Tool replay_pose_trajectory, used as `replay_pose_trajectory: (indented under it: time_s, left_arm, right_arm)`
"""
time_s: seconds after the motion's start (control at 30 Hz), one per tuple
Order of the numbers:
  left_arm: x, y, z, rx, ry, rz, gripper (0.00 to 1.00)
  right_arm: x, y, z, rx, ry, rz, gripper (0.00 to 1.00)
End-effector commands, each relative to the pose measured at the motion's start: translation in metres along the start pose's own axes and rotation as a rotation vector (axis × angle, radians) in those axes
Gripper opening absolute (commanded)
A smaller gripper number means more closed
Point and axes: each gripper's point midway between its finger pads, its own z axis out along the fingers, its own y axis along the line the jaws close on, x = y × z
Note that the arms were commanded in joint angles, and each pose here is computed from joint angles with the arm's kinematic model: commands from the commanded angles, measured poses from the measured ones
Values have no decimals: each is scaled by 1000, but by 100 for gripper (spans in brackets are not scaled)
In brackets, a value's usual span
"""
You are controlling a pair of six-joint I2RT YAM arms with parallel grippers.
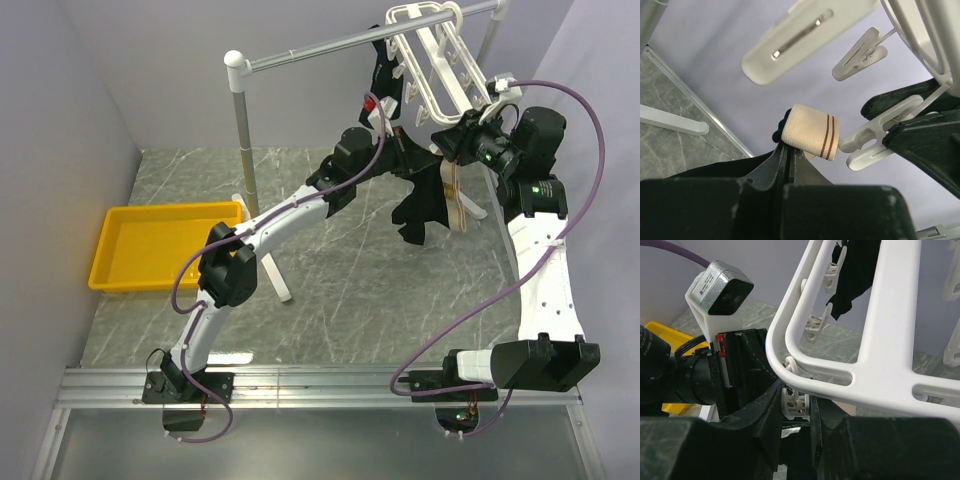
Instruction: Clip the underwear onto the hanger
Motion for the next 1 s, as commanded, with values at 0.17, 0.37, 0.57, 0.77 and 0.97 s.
replay_pose_trajectory:
  time_s: [0.17, 0.37, 0.57, 0.77, 0.97]
  left_arm:
    - [-39, -47, -6, 117, -88, 11, 0]
    - [-39, -55, -6, 135, -85, 11, 0]
    - [-39, -66, -6, 159, -87, 19, 0]
    - [-34, -73, -4, 169, -79, 23, 0]
    - [-24, -69, -4, 157, -52, 9, 0]
  right_arm:
    - [-3, 6, -3, 1, -11, -27, 0]
    - [-4, 5, -1, 10, -19, -34, 0]
    - [-2, 1, 2, 27, -18, -35, 0]
    - [-7, -2, 1, 50, -42, -38, 0]
    - [-17, -7, -2, 94, -90, -41, 0]
